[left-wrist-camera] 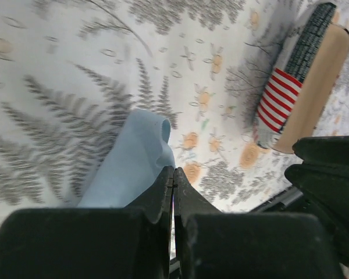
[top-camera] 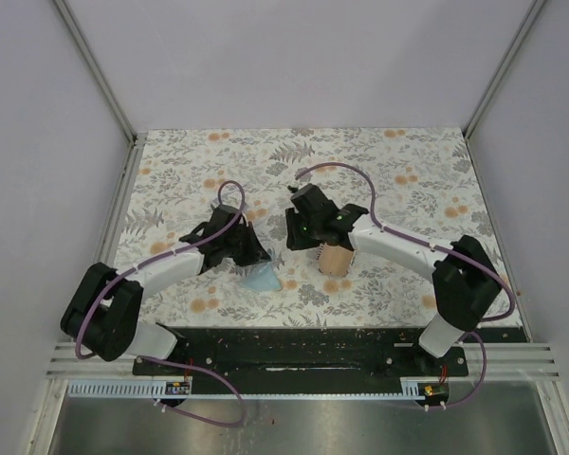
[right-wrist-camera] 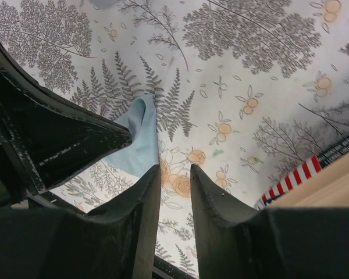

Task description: Organize the sunglasses

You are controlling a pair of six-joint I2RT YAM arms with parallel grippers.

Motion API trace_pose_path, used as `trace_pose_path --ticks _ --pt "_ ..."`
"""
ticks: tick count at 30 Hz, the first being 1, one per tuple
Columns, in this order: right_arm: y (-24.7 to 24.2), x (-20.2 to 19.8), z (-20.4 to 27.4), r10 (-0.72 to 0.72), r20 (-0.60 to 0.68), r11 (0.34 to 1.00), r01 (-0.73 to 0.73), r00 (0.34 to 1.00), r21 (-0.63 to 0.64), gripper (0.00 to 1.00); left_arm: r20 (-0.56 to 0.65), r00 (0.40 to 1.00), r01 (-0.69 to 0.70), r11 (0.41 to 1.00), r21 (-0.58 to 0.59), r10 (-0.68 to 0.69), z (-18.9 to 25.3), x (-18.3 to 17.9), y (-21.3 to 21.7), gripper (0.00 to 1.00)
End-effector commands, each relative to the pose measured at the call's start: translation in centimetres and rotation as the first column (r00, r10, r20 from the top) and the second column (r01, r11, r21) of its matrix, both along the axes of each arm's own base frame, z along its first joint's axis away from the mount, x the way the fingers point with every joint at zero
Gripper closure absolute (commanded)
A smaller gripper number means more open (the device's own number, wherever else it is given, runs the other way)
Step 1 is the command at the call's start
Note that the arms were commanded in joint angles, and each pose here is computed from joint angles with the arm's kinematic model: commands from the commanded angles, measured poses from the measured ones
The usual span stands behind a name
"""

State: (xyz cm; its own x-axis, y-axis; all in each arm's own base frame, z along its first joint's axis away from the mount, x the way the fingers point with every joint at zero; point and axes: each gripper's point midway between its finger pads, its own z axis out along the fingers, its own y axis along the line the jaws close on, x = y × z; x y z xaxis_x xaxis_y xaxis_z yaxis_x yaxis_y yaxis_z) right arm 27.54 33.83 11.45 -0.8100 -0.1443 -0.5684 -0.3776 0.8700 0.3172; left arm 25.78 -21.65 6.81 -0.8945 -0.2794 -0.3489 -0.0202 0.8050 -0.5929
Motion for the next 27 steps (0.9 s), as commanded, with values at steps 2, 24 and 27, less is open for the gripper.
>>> trace_pose_path --ticks 2,24,27 --pt "-1.8 0.1 2.3 -0.044 0.009 0.993 0.043 0.999 0.113 0.65 0.063 0.997 -0.030 0.977 -0.210 0.044 3.7 2.4 -5.6 1.00" --pt "-0.1 0.2 -2.9 0.056 -0.100 0.997 -0.050 0.993 0.063 0.49 0.109 0.994 -0.042 0.989 0.138 0.027 0.8 4.0 3.3 1.00" --pt "0.3 0.7 -3.9 0.061 -0.106 0.997 -0.056 0.993 0.047 0.48 0.098 0.995 -0.013 0.976 0.218 -0.008 -0.5 4.3 4.0 1.00"
